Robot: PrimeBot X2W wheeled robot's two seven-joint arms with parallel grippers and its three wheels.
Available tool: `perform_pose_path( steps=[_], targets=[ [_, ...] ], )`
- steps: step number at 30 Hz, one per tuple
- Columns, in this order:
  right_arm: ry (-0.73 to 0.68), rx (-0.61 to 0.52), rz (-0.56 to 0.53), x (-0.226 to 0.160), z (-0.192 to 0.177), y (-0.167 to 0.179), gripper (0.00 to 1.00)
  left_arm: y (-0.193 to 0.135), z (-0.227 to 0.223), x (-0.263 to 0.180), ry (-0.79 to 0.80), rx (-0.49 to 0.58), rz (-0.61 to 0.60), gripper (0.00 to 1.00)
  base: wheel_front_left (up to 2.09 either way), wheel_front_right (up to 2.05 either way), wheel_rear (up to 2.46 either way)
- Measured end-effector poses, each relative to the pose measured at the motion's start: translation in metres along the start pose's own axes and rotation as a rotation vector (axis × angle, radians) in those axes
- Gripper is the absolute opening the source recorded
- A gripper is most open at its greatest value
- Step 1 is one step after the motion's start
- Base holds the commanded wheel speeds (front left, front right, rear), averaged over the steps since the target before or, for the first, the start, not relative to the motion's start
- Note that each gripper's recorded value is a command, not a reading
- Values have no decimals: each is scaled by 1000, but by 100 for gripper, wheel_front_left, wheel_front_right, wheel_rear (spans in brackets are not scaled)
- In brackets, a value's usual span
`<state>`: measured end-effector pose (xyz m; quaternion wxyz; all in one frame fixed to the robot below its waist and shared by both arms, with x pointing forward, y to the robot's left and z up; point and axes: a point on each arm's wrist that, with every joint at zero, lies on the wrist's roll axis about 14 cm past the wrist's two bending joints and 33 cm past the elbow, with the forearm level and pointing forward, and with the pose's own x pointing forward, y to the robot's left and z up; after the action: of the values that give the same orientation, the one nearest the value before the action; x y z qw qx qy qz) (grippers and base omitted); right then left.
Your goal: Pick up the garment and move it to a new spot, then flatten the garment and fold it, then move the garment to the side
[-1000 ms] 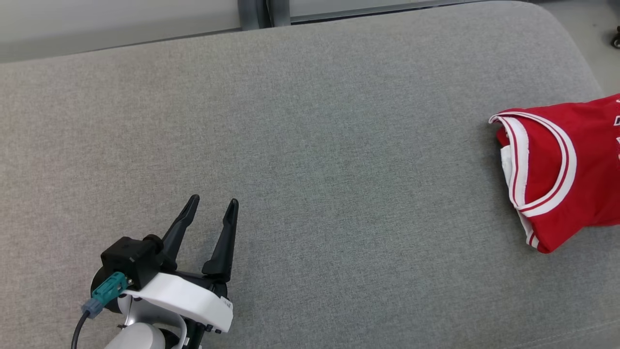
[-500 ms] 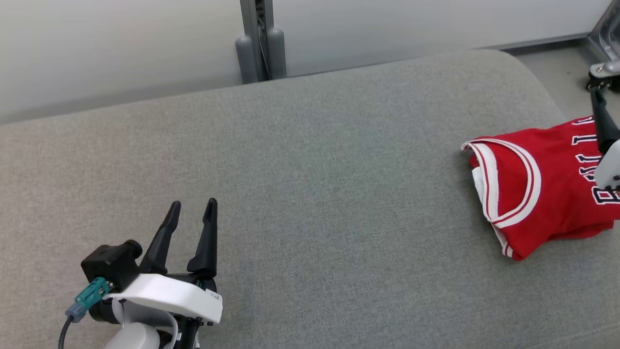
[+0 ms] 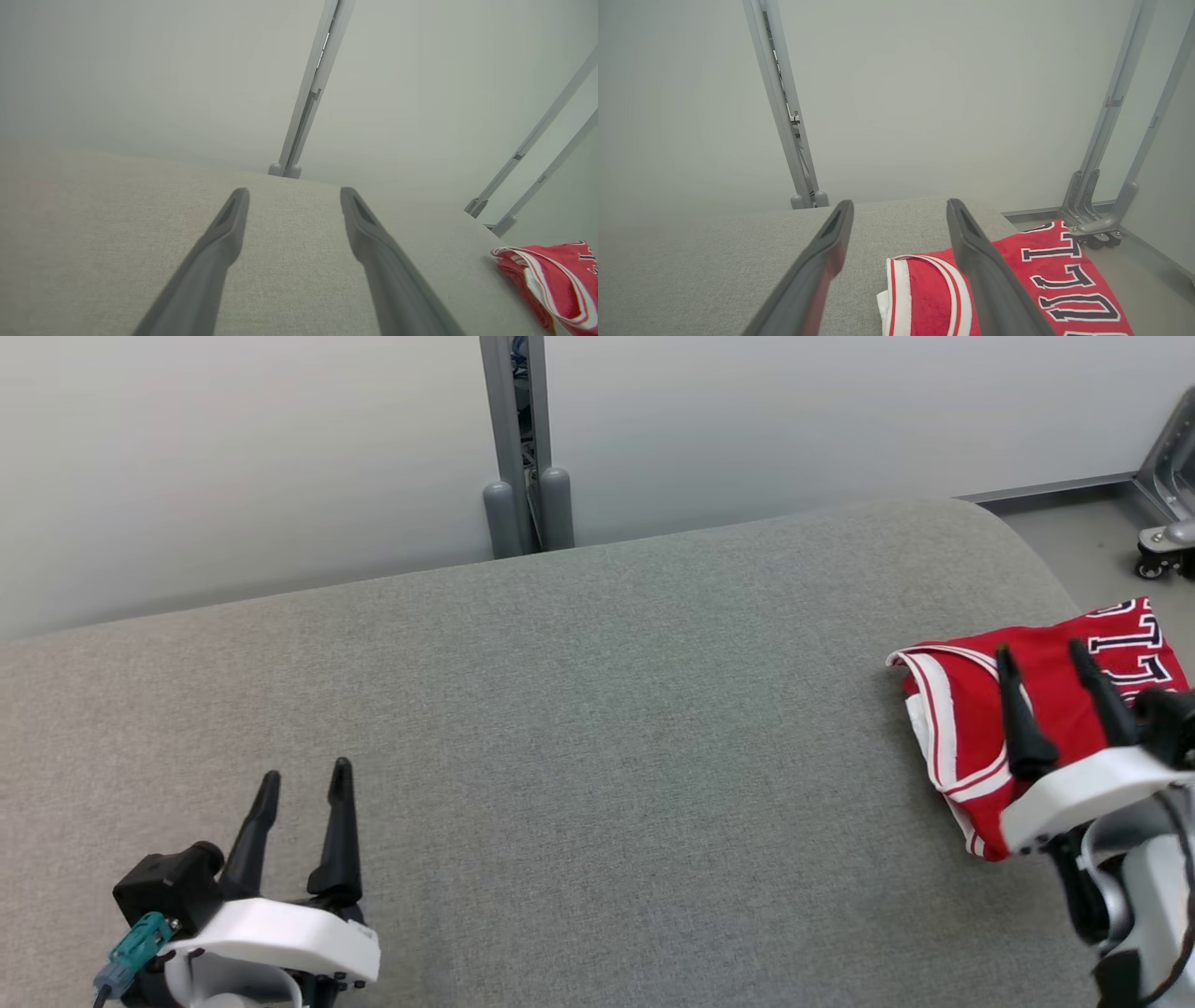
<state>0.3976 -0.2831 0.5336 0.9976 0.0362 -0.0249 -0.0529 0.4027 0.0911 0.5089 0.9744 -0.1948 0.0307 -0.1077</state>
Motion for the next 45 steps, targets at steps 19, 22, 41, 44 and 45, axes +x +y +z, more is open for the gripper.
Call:
perform_pose_path(
  steps=[19, 22, 41, 44, 45],
  targets=[
    [-37, 79, 83, -26, 6, 69, 100, 70, 1, -47, -13, 135, 233, 100, 0, 0, 0],
    [-26, 96, 103, -27, 2, 77, 100, 74, 2, -52, -16, 131, 250, 100, 0, 0, 0],
    [14, 111, 154, -38, -13, 95, 100, 75, 3, -70, -26, 170, 248, 100, 0, 0, 0],
    [15, 112, 153, -38, -14, 94, 100, 72, 4, -69, -26, 180, 237, 100, 0, 0, 0],
    [14, 113, 152, -38, -14, 94, 100, 72, 4, -69, -27, 181, 235, 100, 0, 0, 0]
  ],
)
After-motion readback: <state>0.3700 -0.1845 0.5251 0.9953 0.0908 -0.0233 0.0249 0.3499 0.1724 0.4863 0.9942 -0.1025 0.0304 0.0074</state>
